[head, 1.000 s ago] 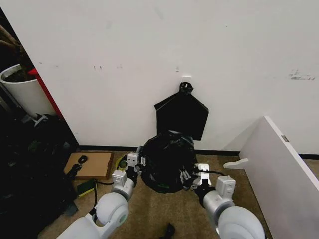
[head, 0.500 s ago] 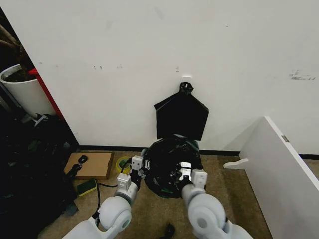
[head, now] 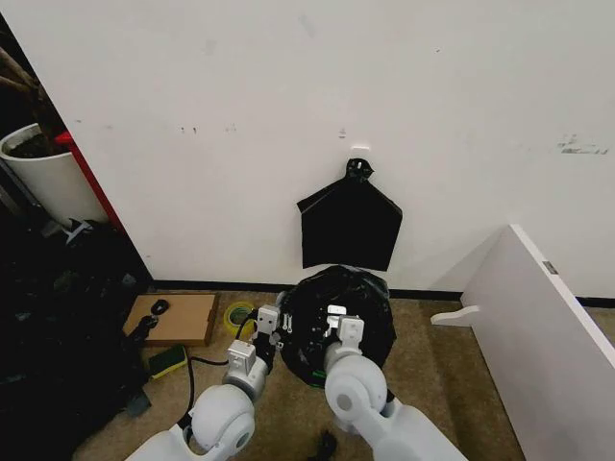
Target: Place the garbage bag over the trash bin.
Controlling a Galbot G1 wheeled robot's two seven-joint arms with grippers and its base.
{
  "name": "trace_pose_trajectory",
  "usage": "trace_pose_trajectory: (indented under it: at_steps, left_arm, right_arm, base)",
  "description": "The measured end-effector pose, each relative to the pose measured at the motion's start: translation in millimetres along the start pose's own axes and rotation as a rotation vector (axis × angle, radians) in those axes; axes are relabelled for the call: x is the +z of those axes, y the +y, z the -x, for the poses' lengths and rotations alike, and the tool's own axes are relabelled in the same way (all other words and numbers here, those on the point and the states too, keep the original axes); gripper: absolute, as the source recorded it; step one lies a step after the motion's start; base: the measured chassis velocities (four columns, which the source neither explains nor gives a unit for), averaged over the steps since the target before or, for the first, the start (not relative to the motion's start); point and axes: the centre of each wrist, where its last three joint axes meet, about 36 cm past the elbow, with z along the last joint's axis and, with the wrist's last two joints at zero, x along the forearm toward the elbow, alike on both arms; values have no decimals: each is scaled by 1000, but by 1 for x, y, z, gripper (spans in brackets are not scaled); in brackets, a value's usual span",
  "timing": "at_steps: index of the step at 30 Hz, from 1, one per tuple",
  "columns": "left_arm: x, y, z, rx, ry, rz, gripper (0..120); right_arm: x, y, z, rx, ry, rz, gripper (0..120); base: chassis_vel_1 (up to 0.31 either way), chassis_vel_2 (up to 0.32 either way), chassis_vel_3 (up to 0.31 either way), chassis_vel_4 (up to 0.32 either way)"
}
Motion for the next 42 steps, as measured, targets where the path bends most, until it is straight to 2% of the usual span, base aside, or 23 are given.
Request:
trace_pose_trajectory:
  at_steps: [8, 42]
  left_arm:
    - [0, -3, -5, 11, 0, 0, 1]
    - [-2, -1, -16, 63, -13, -11, 1]
  right_arm:
    - [9, 4, 24, 44, 4, -20, 0]
    - [4, -1, 67, 71, 11, -33, 0]
  base:
    - [0, 0, 0, 0]
    - [0, 0, 0, 0]
